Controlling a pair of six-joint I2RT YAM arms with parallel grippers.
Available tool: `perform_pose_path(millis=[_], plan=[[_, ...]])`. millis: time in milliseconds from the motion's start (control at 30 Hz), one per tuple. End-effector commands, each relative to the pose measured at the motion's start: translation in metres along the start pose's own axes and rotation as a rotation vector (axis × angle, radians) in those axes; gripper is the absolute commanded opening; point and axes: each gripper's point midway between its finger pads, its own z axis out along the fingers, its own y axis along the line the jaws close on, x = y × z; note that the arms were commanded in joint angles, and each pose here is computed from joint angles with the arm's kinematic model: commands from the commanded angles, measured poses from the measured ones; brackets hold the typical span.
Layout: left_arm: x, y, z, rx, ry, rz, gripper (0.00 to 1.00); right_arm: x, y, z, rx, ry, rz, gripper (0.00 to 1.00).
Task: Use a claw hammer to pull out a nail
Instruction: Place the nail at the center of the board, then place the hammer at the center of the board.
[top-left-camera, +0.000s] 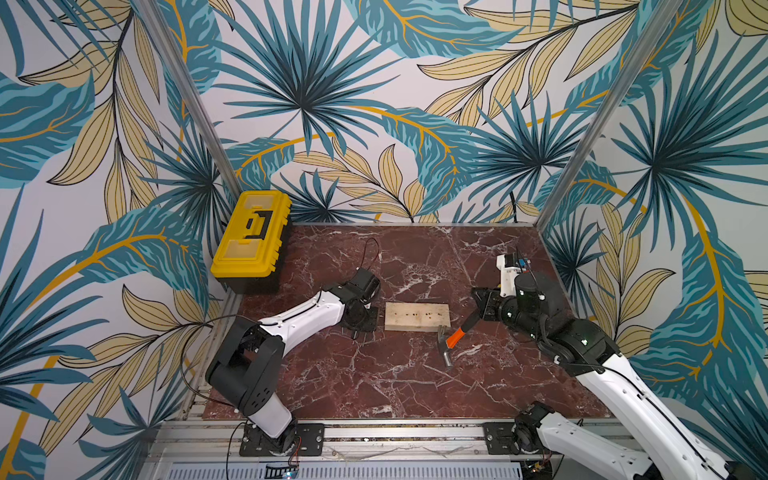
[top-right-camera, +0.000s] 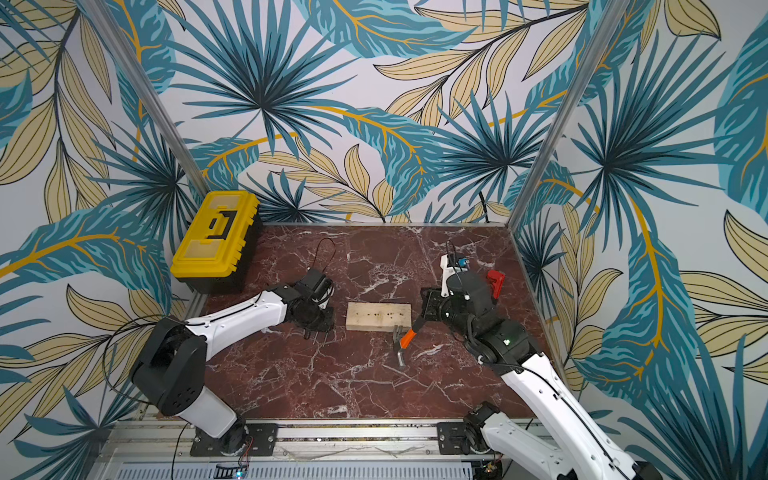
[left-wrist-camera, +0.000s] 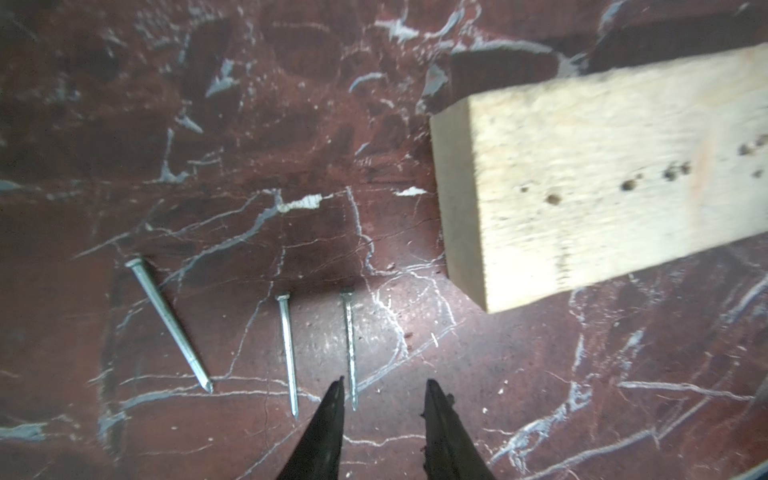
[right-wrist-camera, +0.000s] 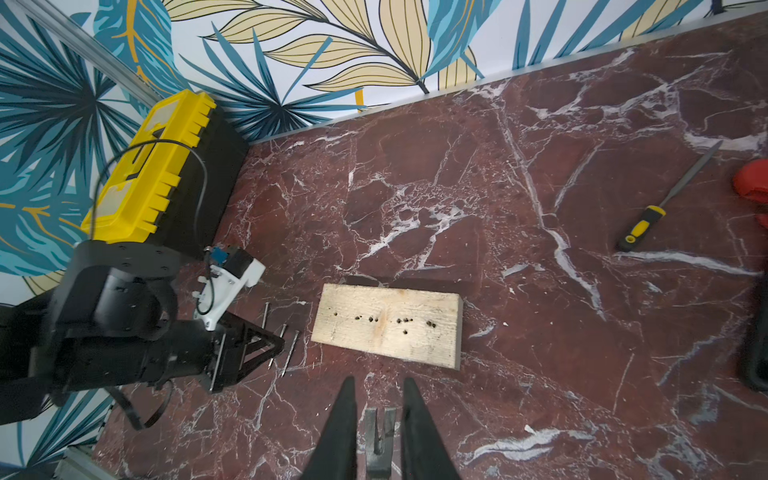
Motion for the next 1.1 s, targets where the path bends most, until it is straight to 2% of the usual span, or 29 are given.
perform_pose_path(millis=[0, 300, 600, 833, 1067], plan=[[-0.011, -0.009, -0.023, 0.033, -0.037, 0.03, 0.35, -0.035, 0.002, -0.005, 0.005, -0.133, 0.022, 0.0], [-0.018, -0.027, -0.06, 0.13, -0.107, 0.028, 0.35, -0.07, -0.028, 0.004, 0.09, -0.211, 0.095, 0.0], [-0.003, -0.039, -0.088, 0.217, -0.146, 0.011, 0.36, -0.099, -0.08, 0.019, 0.236, -0.319, 0.204, 0.0], [0.013, -0.059, -0.089, 0.238, -0.129, 0.042, 0.36, -0.113, -0.117, 0.03, 0.334, -0.41, 0.266, 0.0], [0.018, -0.076, -0.089, 0.26, -0.138, 0.054, 0.36, -0.126, -0.137, 0.047, 0.359, -0.507, 0.322, 0.0]])
